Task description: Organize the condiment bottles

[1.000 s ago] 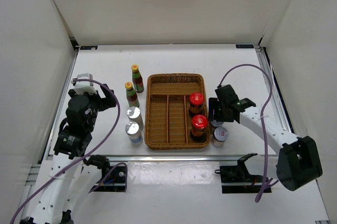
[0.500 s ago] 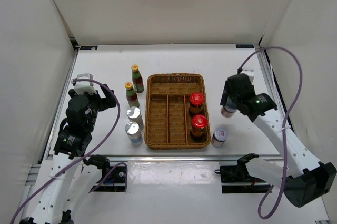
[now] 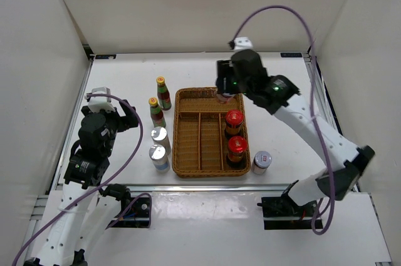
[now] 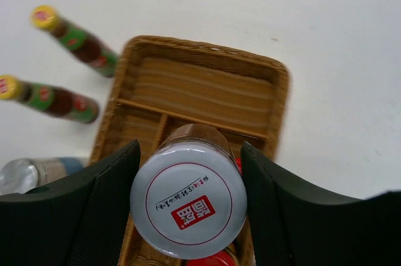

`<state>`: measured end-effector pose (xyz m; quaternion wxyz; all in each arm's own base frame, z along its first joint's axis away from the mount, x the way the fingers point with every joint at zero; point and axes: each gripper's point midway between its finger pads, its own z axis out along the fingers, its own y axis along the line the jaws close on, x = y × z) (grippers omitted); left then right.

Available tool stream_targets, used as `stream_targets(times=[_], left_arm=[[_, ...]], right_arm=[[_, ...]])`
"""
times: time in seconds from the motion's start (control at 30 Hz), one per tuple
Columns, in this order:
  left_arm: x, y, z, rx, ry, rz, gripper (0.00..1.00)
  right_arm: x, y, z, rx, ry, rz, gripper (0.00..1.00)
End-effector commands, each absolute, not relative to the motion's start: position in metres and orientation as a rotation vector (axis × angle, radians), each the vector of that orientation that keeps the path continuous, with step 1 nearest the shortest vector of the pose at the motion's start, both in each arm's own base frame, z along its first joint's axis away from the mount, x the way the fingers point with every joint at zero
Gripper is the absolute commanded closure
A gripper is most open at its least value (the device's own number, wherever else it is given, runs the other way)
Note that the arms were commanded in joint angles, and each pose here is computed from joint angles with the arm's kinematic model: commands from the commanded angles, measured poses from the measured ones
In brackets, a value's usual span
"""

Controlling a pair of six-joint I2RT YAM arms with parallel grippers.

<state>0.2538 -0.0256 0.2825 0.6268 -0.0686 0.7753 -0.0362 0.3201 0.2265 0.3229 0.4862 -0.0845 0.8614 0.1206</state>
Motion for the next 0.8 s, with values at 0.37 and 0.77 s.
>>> stream_targets(times=[0.37,0.77], left_arm=[[0.254,-0.028,0.287,-0.144,1.757,-0.098,0.01],[0.254,-0.03,0.283,-0.137,1.767,-0.104,0.01]], right_arm=[[0.326,0.333,0.226,-0.487,2.171,0.519,1.0],[0.345,0.338,0.15,-0.514,2.261,0.467,1.0]])
